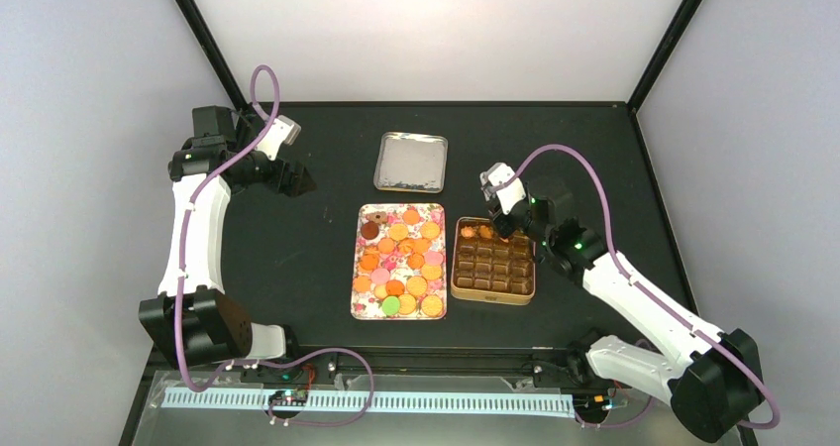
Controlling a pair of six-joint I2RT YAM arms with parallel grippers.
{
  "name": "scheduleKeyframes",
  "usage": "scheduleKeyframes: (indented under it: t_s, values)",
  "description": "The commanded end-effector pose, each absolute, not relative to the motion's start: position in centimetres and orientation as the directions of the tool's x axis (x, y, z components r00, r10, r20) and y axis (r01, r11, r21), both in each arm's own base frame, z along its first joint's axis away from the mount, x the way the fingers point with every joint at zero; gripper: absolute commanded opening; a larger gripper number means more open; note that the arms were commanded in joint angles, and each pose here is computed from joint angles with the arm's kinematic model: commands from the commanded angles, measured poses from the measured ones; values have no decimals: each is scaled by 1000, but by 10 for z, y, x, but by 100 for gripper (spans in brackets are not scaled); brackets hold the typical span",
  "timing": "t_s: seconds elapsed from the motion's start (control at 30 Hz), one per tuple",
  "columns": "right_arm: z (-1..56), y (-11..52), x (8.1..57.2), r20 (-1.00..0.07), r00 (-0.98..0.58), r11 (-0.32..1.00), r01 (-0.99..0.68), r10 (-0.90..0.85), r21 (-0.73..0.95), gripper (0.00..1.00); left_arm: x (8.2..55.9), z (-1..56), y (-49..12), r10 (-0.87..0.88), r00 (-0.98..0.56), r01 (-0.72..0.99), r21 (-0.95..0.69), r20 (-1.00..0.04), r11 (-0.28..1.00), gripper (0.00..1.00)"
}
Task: Pack the cookies
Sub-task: Place the fake cookies in the empty pocket of the box, then adjust the fake cookies in the empty pocket of the box.
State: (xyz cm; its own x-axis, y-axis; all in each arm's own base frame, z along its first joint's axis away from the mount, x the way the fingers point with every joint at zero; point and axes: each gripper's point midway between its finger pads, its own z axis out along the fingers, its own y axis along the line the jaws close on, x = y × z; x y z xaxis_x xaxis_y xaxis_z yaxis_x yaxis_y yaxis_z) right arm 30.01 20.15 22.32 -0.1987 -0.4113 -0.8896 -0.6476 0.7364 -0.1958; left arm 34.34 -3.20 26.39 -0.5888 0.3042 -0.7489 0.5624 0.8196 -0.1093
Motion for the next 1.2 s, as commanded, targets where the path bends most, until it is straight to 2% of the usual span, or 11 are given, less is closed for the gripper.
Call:
scheduleKeyframes:
  t_s: [0.0,0.33,0.4,0.7,1.17]
  values:
    - [246,205,298,-910,-141,716,-668,-391,-203,17,342,283,-35,315,-546,590,-89,-776,803,96]
    - [259,197,295,-923,-115,735,-644,-366,-211,32,341,287,-37,317,-539,598,-89,-780,797,96]
    - [263,195,294,-928,-111,744,-635,-354,-208,33,341,286,-37,316,-542,597,-92,-779,797,96]
    - [266,192,294,-948,-122,774,-612,-293,-161,16,341,284,-38,312,-547,598,-102,-777,795,96]
    - [242,178,302,-939,-230,842,-530,-256,-99,7,343,284,-38,309,-550,599,-108,-776,794,95]
